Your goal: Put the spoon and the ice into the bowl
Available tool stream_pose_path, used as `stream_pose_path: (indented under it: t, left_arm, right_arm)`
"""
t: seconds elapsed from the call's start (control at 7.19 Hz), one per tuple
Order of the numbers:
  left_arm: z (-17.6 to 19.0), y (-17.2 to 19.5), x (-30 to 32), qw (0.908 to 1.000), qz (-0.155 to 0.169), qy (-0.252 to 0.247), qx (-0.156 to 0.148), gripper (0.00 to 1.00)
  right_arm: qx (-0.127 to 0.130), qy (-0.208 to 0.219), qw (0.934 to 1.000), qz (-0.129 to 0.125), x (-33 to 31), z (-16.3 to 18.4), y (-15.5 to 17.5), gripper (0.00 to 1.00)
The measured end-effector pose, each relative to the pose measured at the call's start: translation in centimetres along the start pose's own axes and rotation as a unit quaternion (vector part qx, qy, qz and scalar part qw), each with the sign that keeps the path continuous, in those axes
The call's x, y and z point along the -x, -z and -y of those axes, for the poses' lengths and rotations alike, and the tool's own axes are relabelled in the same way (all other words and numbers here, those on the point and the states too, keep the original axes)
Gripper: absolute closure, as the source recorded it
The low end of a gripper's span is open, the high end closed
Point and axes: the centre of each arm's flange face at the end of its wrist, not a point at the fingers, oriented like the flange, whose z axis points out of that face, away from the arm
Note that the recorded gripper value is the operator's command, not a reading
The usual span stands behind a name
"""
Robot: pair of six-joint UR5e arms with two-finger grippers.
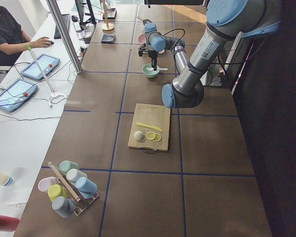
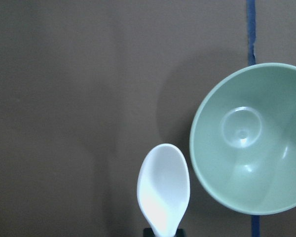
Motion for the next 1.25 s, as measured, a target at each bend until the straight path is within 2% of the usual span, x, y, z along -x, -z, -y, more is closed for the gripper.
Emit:
stream_pose_path:
  t: [0.14,0.42,0.7,0.97,1.25]
  left_arm:
    - [0.3,-0.8,-1.0,0.9999,-0.011,0.006,-0.003,0.91]
    - [0.0,-1.6,-2.3,0.9997,-0.023,0.003,-0.003,0.55]
    - [-0.2,-1.6,-2.8,0.9997,-0.026,-0.001,-0.002,0.33]
    - [-0.1,-1.2,-2.9,0.9996,-0.028,-0.004,-0.009,0.32]
    - [0.8,1.0,-1.0,0.9987,-0.041,0.001,-0.030,0.33]
  right_arm:
    - [0.001,0.001,1.0000,0.000,0.1,0.0,-0.1,0.00]
    - [0.004,0.003,1.0000,0.000,0.3,0.1,-0.4,0.01]
    - [0.004,0.005,0.9999,0.012,0.7,0.2,-0.5,0.01]
    - [0.002,0.004,0.9997,0.025,1.9,0.8,-0.5,0.01]
    - [-0.011,0.012,0.9994,0.029,5.9,2.8,-0.7,0.01]
